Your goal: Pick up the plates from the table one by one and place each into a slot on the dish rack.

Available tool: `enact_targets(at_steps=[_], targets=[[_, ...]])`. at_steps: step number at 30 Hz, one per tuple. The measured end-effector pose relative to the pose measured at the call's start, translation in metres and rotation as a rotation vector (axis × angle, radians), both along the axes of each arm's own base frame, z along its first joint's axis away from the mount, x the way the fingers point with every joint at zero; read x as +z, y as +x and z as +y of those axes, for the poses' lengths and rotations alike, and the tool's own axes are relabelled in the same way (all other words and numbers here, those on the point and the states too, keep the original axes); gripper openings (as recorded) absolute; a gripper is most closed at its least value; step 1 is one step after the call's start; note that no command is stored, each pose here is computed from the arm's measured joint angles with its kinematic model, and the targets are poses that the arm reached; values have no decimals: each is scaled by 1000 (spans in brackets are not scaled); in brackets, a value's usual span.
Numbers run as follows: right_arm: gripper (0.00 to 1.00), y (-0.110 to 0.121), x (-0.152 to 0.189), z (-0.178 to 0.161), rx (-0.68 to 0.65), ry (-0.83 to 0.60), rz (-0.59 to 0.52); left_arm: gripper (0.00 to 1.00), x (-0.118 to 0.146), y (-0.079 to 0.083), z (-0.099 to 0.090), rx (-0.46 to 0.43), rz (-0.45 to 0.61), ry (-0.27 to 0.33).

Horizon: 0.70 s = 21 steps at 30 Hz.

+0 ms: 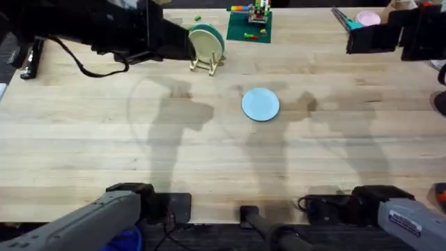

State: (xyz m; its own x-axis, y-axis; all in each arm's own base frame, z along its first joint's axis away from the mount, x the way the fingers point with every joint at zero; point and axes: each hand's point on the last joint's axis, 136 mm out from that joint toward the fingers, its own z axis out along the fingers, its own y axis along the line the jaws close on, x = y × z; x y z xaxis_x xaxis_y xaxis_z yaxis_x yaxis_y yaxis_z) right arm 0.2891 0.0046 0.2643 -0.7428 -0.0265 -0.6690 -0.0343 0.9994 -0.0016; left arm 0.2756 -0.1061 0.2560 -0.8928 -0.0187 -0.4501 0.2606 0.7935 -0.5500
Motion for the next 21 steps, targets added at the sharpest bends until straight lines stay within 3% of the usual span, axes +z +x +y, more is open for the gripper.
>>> enact_targets(at_steps=[7,21], targets=[[994,0,0,0,0,0,0,41,20,0,-22,-82,-51,-140],[993,0,0,0,0,0,-1,43,4,2,-76,-172,-62,-203]])
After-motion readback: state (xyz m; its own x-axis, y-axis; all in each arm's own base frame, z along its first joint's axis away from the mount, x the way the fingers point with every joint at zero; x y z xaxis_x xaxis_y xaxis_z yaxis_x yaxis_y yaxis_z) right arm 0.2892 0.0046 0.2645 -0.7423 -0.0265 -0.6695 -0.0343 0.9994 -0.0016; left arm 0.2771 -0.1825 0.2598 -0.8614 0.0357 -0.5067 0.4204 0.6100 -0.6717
